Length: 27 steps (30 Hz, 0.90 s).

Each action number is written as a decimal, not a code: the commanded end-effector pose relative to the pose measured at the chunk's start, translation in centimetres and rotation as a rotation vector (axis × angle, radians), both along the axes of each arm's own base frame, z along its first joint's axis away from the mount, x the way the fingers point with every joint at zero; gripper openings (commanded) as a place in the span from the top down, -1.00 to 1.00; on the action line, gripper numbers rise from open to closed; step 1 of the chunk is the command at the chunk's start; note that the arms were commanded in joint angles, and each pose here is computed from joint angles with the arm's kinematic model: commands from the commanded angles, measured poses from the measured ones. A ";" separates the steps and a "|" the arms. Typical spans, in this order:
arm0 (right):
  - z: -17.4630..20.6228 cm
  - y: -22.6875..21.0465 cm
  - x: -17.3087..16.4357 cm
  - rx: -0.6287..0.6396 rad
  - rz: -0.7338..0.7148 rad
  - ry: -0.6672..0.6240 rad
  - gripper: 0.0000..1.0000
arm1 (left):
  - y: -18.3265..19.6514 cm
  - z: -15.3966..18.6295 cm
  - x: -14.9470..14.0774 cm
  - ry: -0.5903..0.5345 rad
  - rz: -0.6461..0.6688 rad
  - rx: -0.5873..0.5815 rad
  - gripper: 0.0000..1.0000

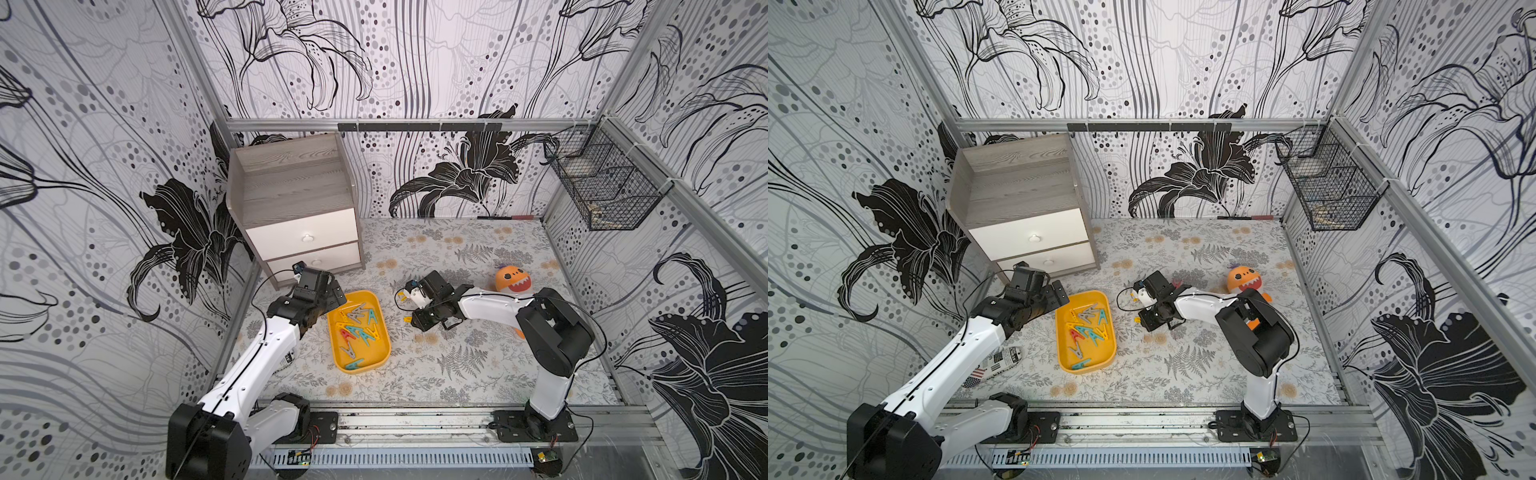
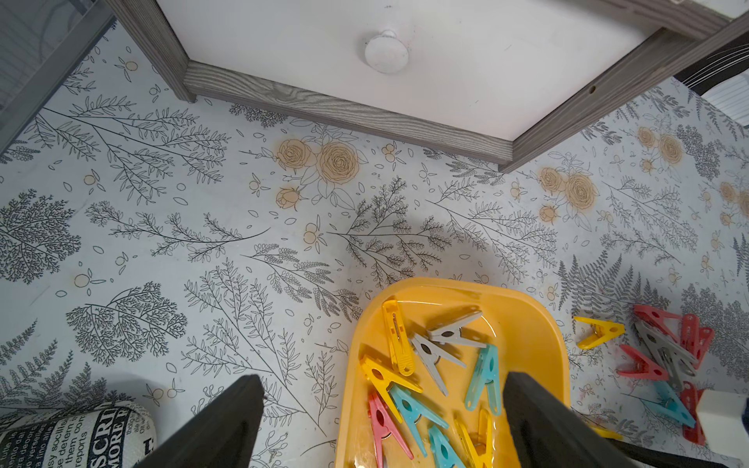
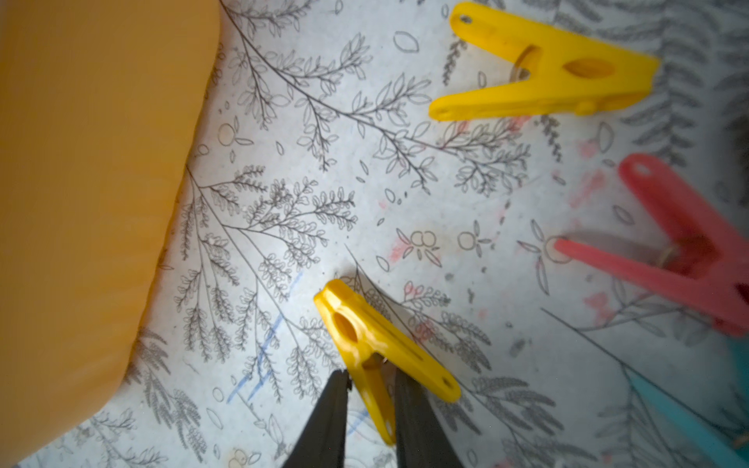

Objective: Put the clothespins into the storage box
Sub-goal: Pick up the clothespin from the center of the board.

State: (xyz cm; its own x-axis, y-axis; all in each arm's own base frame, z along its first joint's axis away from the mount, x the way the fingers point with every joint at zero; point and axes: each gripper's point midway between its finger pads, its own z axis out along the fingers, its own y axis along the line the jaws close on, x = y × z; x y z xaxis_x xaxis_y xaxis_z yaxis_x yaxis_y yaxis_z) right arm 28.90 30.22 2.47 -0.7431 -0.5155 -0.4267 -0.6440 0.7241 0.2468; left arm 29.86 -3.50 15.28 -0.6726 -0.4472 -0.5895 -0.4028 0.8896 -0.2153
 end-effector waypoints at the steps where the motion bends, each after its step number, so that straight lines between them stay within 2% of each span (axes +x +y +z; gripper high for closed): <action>1: -1.1 -0.8 -0.9 -0.045 0.009 0.010 0.69 | 0.1 1.4 0.8 -0.039 0.006 0.008 -0.95; 7: 1.3 -1.1 -0.5 -0.034 -0.013 -0.040 0.88 | 0.1 1.4 0.8 -0.038 0.007 0.009 -0.95; 12: 5.9 -0.1 -0.1 0.047 -0.023 -0.096 0.90 | 0.1 1.3 0.8 -0.038 0.009 0.010 -0.95; 16: 10.1 3.0 -1.7 0.135 0.043 -0.142 0.90 | 0.3 1.4 0.9 -0.041 0.021 0.019 -0.95; 20: 12.6 7.0 -4.6 0.228 0.146 -0.145 0.90 | 0.9 1.8 1.1 -0.042 0.042 0.029 -0.95; 24: 12.8 10.6 -7.9 0.281 0.253 -0.114 0.90 | 1.6 2.2 1.4 -0.047 0.065 0.025 -0.95; 27: 9.5 13.0 -10.0 0.226 0.320 -0.062 0.90 | 2.0 2.3 1.5 -0.046 0.080 0.024 -0.95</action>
State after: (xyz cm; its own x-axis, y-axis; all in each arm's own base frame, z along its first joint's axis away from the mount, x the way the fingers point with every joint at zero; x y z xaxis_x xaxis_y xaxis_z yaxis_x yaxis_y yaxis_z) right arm 20.54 41.41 14.28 -0.5231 -0.5588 -0.6436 -0.8435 0.4476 0.2969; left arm 30.63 -2.06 16.24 -0.6408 -0.4714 -0.6059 -0.4476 0.8707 -0.2041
